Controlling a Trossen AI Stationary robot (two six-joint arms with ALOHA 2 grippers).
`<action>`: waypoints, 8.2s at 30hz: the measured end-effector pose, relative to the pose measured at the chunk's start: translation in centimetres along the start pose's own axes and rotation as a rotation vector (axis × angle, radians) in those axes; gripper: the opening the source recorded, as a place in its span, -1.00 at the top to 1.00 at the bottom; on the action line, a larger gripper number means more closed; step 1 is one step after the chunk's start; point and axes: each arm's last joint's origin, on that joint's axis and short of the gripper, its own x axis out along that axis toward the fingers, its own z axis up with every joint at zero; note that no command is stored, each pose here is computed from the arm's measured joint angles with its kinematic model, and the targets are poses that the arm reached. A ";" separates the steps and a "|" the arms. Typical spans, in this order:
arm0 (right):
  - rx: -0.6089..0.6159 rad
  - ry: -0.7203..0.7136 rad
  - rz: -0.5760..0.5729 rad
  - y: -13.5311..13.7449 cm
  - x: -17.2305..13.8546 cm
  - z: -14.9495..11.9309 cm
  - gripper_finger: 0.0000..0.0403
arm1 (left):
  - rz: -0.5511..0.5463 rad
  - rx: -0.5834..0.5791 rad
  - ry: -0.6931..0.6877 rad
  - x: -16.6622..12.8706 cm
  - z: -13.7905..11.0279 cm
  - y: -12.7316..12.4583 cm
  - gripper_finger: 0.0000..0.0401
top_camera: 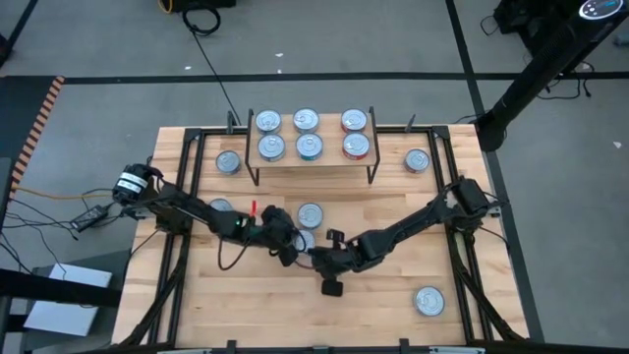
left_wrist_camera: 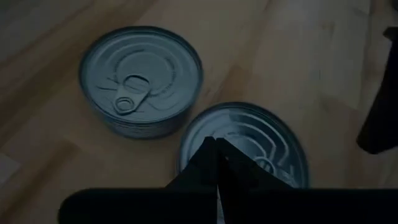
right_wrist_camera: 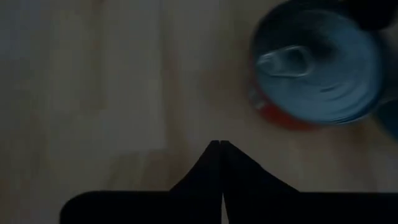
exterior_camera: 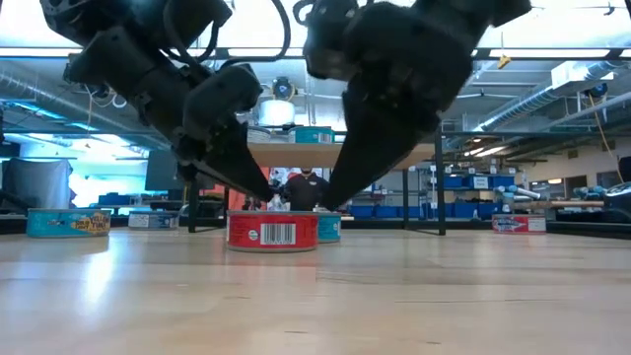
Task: Stack canned seafood by type on shelf
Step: Stack the red tuna can on top of the other red tuna can on the shelf
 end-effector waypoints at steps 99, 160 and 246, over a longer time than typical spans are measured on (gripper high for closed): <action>0.235 -0.154 -0.032 5.6 -2.5 0.0 0.95 | -0.216 -0.025 -0.116 3.0 -4.9 -4.7 1.00; -0.356 -0.112 0.176 2.7 -9.2 2.5 0.02 | -0.227 -0.040 -0.050 -3.6 -8.2 -8.2 1.00; -0.499 -0.103 -0.765 -18.2 -26.2 10.0 0.25 | -0.258 -0.253 -0.344 -2.9 5.8 -0.8 0.98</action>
